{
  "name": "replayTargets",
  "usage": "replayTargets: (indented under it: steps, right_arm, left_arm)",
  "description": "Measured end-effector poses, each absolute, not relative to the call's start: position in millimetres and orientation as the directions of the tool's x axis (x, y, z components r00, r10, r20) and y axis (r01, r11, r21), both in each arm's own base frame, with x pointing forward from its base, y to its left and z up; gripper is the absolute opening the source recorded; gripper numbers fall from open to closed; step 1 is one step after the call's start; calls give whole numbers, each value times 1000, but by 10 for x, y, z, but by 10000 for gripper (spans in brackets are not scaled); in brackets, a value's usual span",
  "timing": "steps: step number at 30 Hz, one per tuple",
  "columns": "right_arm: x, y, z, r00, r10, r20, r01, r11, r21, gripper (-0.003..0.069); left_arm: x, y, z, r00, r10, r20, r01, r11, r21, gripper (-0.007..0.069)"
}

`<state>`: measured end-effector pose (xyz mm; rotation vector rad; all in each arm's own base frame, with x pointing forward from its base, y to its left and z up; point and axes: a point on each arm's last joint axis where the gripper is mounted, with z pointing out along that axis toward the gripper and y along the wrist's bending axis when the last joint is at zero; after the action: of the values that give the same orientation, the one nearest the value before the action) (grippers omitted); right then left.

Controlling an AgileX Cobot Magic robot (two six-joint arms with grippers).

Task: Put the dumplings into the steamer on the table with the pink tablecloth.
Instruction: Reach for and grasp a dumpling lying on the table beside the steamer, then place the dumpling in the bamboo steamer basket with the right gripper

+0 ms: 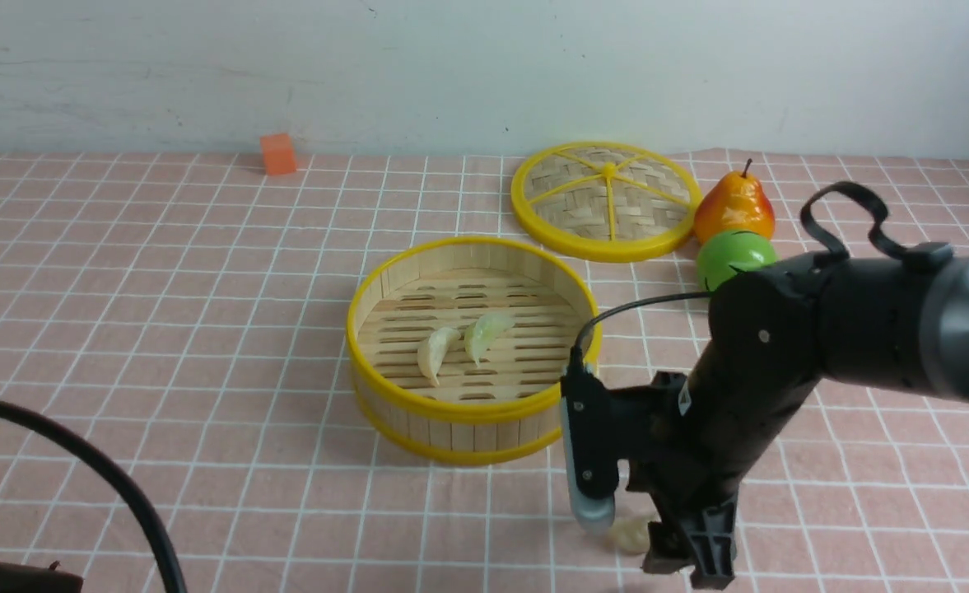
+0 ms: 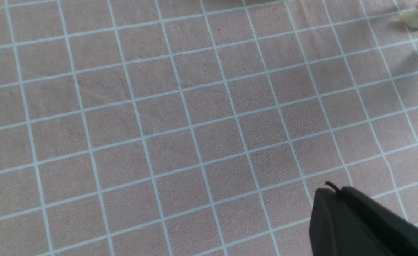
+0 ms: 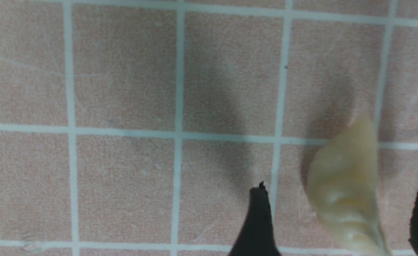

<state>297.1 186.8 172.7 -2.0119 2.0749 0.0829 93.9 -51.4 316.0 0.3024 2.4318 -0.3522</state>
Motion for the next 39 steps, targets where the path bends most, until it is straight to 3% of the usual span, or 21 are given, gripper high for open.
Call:
replayTargets:
  steps: [2, 6, 8, 9, 14, 17, 20, 21, 22, 25, 31, 34, 39]
  right_arm:
    - [2978, 1871, 1662, 2, -979, -202, -992, 23, -122, 508]
    - [2982, 1870, 1614, 7, -982, -190, -994, 14, -111, 380]
    - [2994, 1876, 1634, 9, -981, -193, -993, 14, -118, 210]
    - [3012, 1897, 1687, 2, -980, -200, -992, 23, -126, 171]
    - [3114, 2054, 2077, -69, -961, -268, -978, 118, -172, 190]
    - [3270, 2248, 2559, -169, -897, -408, -937, 275, -216, 190]
    - [3435, 2400, 2884, -303, -781, -546, -876, 454, -163, 190]
    - [3447, 2408, 2895, -311, -774, -551, -872, 463, -159, 190]
    - [3530, 2469, 2941, -375, -718, -587, -839, 532, -114, 190]
    - [3722, 2597, 2864, -482, -630, -609, -778, 627, -33, 190]
    - [3965, 2757, 2391, -560, -623, -546, -753, 658, 22, 190]
    - [4003, 2793, 2085, -595, -654, -467, -756, 652, 51, 190]
    - [3991, 2789, 1954, -609, -679, -411, -761, 645, 61, 207]
  left_arm:
    - [940, -514, 3147, -761, 127, -636, 302, 937, -174, -13]
    - [942, -515, 3143, -760, 126, -638, 302, 937, -174, -13]
    - [946, -516, 3143, -757, 125, -641, 303, 937, -174, -13]
    - [949, -518, 3146, -755, 124, -644, 303, 937, -175, -13]
    - [952, -519, 3151, -750, 121, -650, 304, 936, -176, -13]
    - [957, -522, 3157, -744, 118, -657, 306, 935, -178, -13]
    - [964, -525, 3165, -737, 114, -666, 307, 934, -180, -13]
    - [964, -525, 3165, -737, 114, -666, 307, 934, -180, -13]
    - [965, -526, 3166, -736, 113, -668, 308, 934, -180, -13]
    - [966, -526, 3167, -735, 113, -668, 308, 934, -180, -13]
    - [966, -526, 3167, -735, 113, -668, 308, 934, -180, -13]
    - [963, -525, 3160, -739, 115, -664, 307, 935, -179, -13]
    - [962, -522, 3158, -740, 117, -663, 306, 935, -176, -13]
